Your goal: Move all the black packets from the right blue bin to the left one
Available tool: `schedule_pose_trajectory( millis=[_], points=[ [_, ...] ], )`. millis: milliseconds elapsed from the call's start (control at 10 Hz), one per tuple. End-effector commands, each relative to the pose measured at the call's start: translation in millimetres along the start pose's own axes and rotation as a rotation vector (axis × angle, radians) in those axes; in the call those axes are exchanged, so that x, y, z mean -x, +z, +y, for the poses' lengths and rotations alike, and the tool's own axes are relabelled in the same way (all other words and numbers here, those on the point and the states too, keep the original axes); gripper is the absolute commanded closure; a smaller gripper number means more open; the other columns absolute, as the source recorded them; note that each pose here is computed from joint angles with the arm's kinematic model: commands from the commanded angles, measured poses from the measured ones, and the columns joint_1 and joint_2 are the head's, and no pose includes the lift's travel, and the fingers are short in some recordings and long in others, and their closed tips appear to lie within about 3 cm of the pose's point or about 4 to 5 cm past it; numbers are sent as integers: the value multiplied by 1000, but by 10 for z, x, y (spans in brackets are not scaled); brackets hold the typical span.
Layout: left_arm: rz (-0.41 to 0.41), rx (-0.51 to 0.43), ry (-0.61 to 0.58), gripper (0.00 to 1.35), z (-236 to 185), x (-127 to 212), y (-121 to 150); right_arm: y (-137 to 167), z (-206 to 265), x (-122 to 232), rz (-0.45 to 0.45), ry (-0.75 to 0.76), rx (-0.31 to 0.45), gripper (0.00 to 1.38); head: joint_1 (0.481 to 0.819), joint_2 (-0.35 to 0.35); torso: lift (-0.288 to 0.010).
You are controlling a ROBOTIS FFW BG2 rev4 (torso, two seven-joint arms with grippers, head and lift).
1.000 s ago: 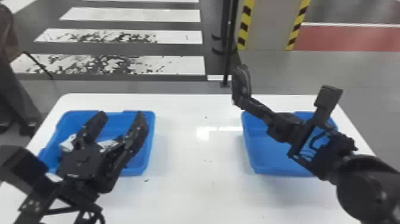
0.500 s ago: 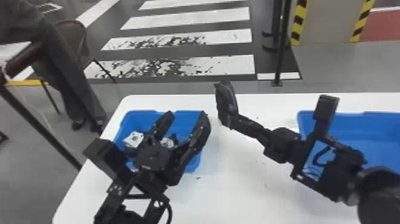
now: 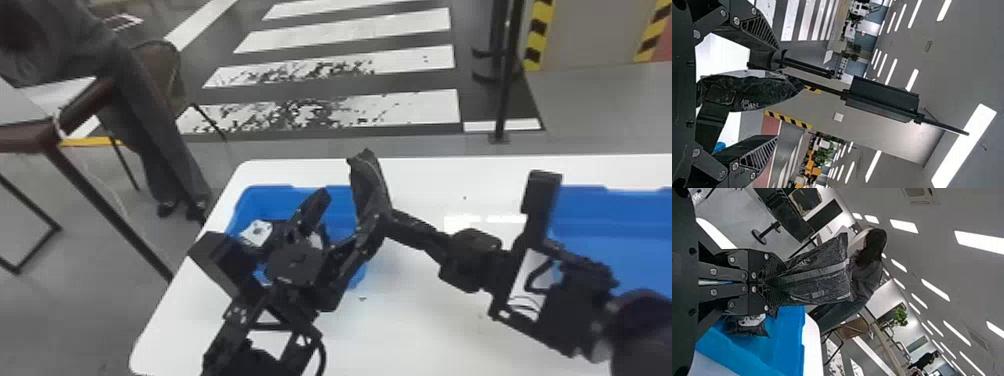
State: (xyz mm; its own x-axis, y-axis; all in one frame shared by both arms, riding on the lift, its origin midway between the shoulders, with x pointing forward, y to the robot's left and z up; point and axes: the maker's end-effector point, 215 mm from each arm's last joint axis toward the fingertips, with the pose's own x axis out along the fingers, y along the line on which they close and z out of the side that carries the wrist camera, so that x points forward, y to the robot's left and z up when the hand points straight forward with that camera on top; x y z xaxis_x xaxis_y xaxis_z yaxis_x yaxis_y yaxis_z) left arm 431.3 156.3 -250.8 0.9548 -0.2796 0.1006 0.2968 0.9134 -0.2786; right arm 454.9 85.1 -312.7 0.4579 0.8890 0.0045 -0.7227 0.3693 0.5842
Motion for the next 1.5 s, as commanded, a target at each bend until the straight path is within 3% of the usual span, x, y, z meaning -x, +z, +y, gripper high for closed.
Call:
schedule_pose_trajectory(
  millis=[0, 600, 700, 800, 900, 1400],
  points=[
    [-1, 0, -1, 268, -1, -1, -5, -54, 143, -62, 8, 32, -9, 1148, 695, 293, -140],
    [-33, -8, 14, 289, 47, 13, 68, -388, 477, -157, 57, 103, -61, 1148, 695, 350, -140],
    [-64, -27, 28, 610, 62, 36, 153, -390, 494, -160, 57, 106, -60, 1148, 695, 350, -140],
    [-69, -67, 46, 1147, 72, 60, 218, -391, 490, -156, 58, 106, -61, 1148, 695, 350, -140],
    [-6, -105, 61, 1205, 82, 73, 188, -390, 492, -156, 57, 106, -63, 1148, 695, 350, -140],
    [7, -178, 66, 1207, 51, 63, 286, -191, 475, -210, 10, 111, -66, 1148, 695, 350, -140]
  ],
)
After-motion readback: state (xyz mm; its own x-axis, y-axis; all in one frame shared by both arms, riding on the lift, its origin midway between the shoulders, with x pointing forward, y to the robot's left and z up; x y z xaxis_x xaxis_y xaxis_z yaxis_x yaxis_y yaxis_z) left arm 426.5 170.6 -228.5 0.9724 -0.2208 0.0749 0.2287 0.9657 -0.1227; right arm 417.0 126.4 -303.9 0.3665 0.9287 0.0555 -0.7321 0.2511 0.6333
